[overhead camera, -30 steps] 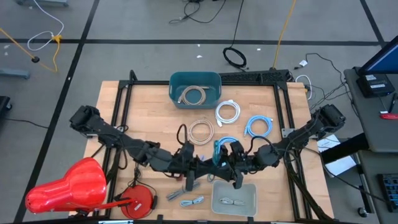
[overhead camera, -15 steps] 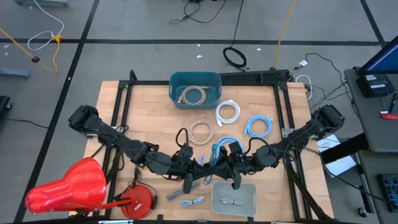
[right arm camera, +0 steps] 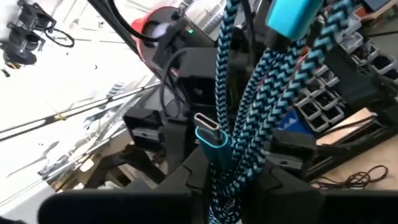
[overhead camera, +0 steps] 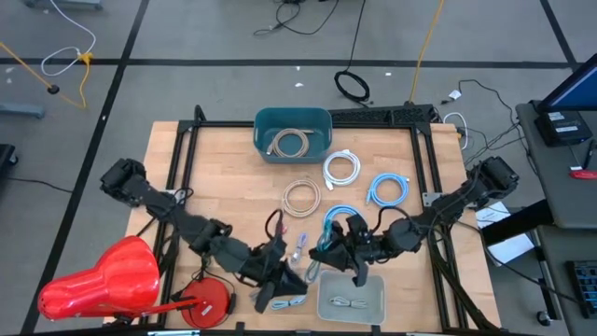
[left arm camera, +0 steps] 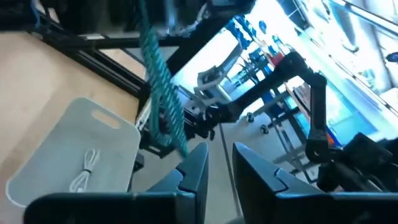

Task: Pick & Place USB Port
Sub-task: Put the blue patterned charger cable into the gray bin

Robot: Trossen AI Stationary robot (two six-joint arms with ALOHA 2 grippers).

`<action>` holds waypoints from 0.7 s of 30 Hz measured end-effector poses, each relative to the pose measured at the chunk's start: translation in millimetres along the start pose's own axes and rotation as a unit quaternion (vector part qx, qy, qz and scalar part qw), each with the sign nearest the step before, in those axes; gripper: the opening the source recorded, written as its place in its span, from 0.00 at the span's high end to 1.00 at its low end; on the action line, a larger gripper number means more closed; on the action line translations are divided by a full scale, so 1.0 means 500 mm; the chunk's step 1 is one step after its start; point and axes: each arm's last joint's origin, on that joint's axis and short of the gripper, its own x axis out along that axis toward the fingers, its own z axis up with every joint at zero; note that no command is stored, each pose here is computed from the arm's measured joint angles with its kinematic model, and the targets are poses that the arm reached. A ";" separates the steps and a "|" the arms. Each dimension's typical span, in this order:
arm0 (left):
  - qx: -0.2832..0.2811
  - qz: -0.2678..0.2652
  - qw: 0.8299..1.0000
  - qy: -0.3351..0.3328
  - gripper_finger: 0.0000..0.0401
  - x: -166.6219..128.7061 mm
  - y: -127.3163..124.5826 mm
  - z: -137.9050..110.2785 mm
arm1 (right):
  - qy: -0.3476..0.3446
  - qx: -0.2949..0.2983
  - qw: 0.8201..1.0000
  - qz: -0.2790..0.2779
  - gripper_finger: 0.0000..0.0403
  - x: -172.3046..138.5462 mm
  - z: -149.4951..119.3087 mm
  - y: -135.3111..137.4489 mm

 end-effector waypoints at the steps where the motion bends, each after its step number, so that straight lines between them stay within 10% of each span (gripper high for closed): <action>1: 0.000 -0.003 1.000 0.004 0.81 0.000 -0.002 -0.003 | 0.004 0.004 1.000 0.000 0.91 0.000 -0.001 0.000; 7: 0.005 0.007 1.000 0.024 0.82 -0.031 -0.022 -0.007 | 0.169 0.027 0.985 -0.008 0.92 -0.016 -0.028 -0.014; 21: 0.024 0.124 0.992 0.006 0.93 -0.112 -0.030 0.004 | 0.446 -0.033 0.871 -0.204 0.93 -0.087 -0.096 0.016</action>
